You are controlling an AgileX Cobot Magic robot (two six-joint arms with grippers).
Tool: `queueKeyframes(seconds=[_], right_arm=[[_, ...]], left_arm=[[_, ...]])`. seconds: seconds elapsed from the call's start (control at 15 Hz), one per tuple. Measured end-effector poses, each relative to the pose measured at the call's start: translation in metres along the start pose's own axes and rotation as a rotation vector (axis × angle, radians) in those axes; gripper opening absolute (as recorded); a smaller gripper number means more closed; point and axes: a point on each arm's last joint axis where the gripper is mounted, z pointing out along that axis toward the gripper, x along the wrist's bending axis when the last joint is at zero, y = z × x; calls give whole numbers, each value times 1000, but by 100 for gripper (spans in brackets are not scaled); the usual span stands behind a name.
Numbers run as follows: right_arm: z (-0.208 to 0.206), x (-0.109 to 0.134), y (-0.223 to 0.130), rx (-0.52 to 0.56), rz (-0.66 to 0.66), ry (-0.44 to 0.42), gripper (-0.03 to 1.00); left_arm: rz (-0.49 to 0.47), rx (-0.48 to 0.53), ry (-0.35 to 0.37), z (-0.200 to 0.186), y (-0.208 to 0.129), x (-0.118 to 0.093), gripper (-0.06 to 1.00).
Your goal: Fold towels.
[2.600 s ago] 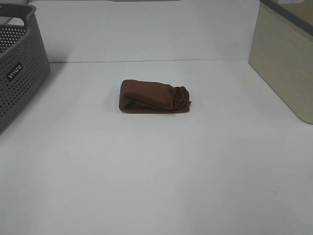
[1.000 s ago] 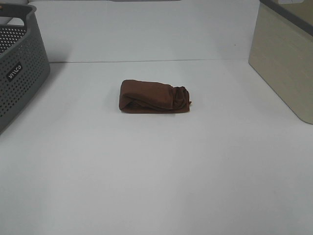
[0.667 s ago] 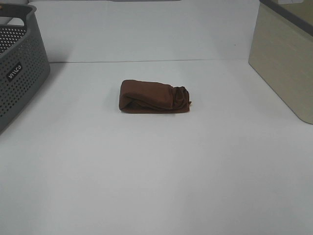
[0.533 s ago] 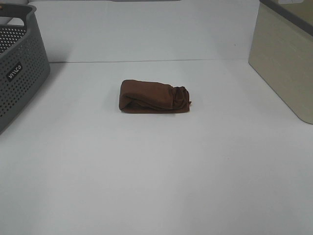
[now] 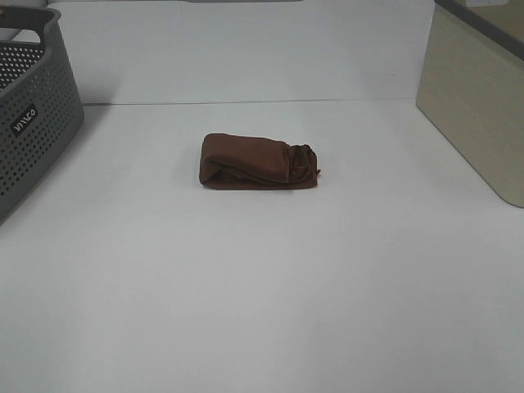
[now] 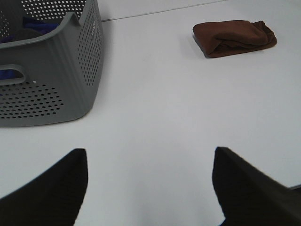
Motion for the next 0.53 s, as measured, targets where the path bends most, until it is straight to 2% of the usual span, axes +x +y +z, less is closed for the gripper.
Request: queueKeyframes(seconds=[0.53], right_arm=[[0,0,0,0,0,0,95]], left_arm=[[0,0,0,0,0,0,71]])
